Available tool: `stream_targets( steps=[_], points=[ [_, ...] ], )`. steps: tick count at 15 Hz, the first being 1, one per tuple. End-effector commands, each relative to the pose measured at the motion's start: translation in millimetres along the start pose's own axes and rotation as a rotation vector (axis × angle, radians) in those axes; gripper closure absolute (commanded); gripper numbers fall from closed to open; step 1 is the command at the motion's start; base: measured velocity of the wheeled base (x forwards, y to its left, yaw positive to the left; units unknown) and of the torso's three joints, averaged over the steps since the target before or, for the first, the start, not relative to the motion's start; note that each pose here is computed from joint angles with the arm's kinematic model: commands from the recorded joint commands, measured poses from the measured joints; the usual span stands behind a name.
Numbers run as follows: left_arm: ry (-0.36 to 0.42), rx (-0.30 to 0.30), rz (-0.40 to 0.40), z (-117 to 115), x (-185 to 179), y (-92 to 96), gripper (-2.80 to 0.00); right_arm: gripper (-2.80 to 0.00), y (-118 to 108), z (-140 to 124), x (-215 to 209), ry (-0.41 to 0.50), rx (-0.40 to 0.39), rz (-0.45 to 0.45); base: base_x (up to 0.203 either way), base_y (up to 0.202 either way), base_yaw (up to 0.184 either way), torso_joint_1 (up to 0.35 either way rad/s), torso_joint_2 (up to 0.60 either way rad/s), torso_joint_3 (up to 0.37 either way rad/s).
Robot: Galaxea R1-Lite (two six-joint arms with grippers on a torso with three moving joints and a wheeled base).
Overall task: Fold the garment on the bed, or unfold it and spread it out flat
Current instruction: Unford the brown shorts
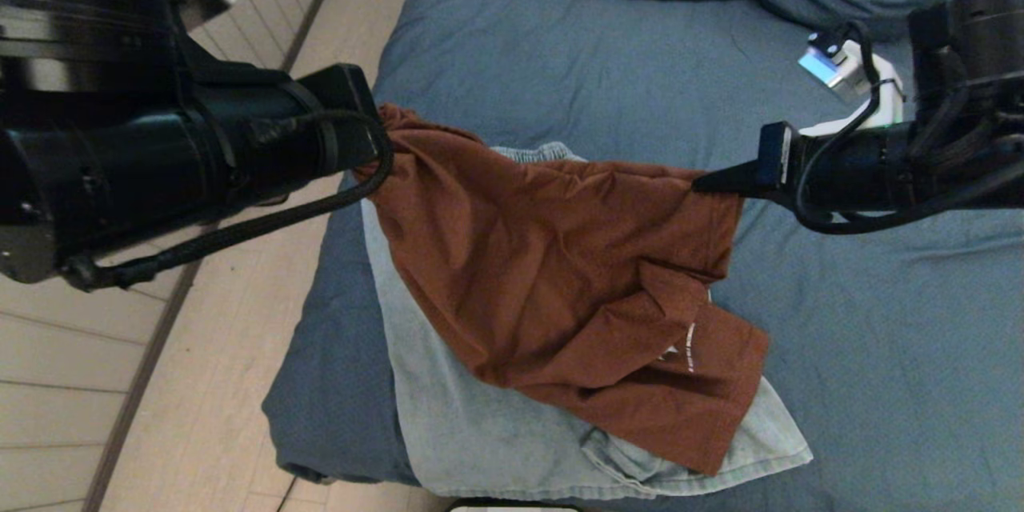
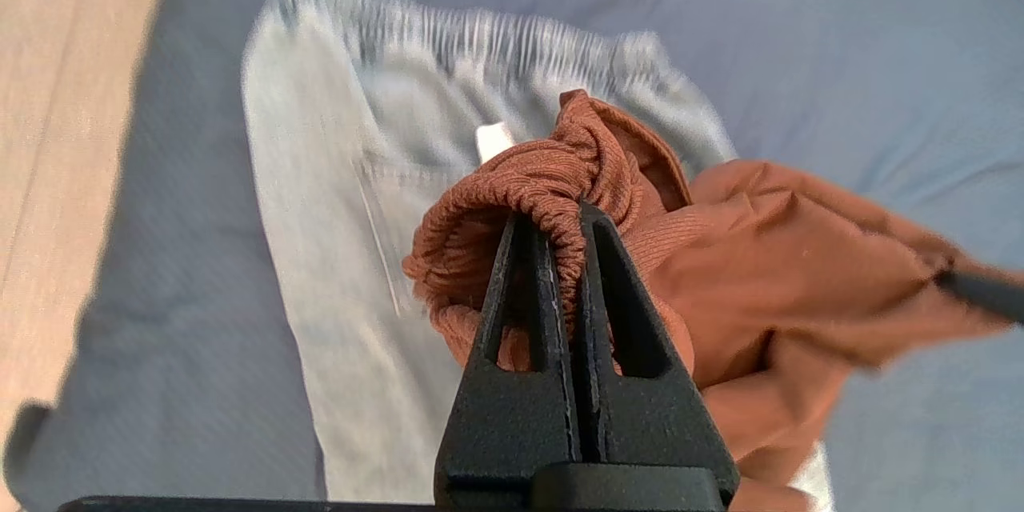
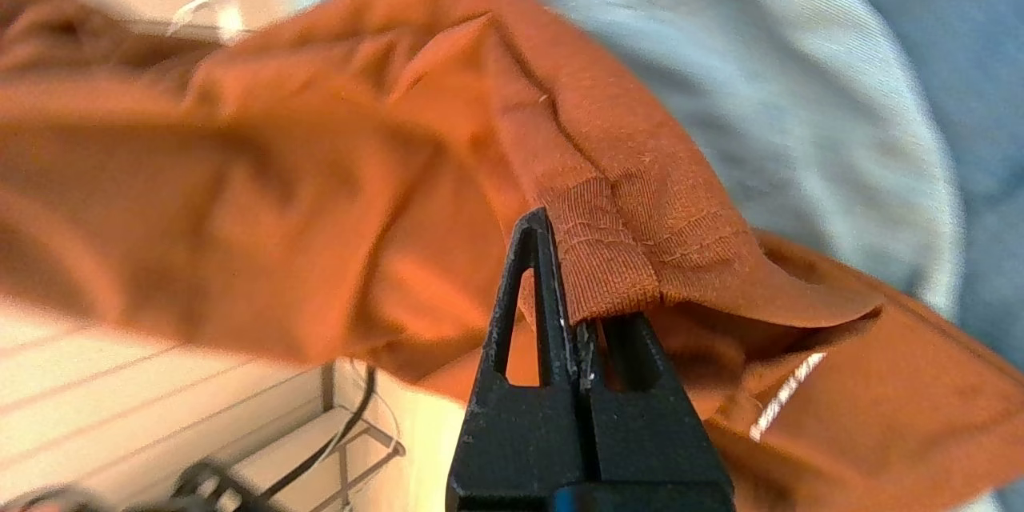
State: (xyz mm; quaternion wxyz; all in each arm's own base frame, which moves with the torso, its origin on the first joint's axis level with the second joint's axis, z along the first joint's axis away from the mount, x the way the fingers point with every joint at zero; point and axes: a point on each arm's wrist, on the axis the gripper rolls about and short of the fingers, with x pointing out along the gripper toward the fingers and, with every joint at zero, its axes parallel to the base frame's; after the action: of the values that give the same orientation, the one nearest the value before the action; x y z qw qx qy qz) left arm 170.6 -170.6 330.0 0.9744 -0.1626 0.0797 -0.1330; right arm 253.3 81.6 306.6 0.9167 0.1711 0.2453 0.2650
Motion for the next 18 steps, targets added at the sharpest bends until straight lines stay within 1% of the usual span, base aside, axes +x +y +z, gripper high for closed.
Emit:
stream_targets(
  steps=[1, 3, 5, 7, 9, 11, 13, 15, 16, 18],
  points=[
    [-0.085, -0.031, -0.036, 25, -34, 11.2, 0.0, 0.0, 32, 1, -40, -0.078, -0.059, 0.094, 0.0, 0.0, 0.0, 0.0, 0.0, 0.0],
    [-0.128, -0.02, -0.056, 37, -52, 17.0, 0.0, 0.0, 55, -1, -62, -0.112, -0.102, 0.179, 0.0, 0.0, 0.0, 0.0, 0.0, 0.0],
    [-0.171, -0.028, -0.073, 47, -71, 25.0, 0.0, 0.0, 69, -2, -83, -0.145, -0.134, 0.242, 0.0, 0.0, 0.0, 0.0, 0.0, 0.0],
    [-0.209, -0.029, -0.087, 56, -91, 34.3, 0.0, 0.0, 79, -7, -99, -0.161, -0.156, 0.295, 0.0, 0.0, 0.0, 0.0, 0.0, 0.0],
    [-0.23, -0.026, -0.094, 63, -107, 41.7, 0.0, 0.0, 84, -10, -112, -0.174, -0.169, 0.331, 0.0, 0.0, 0.0, 0.0, 0.0, 0.0],
    [-0.263, -0.035, -0.105, 71, -125, 49.6, 0.0, 0.0, 88, -15, -123, -0.182, -0.18, 0.366, 0.0, 0.0, 0.0, 0.0, 0.0, 0.0],
    [-0.288, -0.032, -0.111, 77, -136, 54.9, 0.0, 0.0, 90, -19, -123, -0.166, -0.188, 0.381, 0.0, 0.0, 0.0, 0.0, 0.0, 0.0],
    [-0.295, -0.029, -0.112, 78, -142, 57.9, 0.0, 0.0, 91, -23, -118, -0.14, -0.197, 0.398, 0.0, 0.0, 0.0, 0.0, 0.0, 0.0],
    [-0.296, -0.02, -0.111, 78, -144, 59.5, 0.0, 0.0, 95, -26, -115, -0.119, -0.211, 0.421, 0.0, 0.0, 0.0, 0.0, 0.0, 0.0],
    [-0.303, -0.02, -0.112, 79, -149, 62.0, 0.0, 0.0, 104, -31, -106, -0.077, -0.23, 0.464, 0.0, 0.0, 0.0, 0.0, 0.0, 0.0]
  ],
)
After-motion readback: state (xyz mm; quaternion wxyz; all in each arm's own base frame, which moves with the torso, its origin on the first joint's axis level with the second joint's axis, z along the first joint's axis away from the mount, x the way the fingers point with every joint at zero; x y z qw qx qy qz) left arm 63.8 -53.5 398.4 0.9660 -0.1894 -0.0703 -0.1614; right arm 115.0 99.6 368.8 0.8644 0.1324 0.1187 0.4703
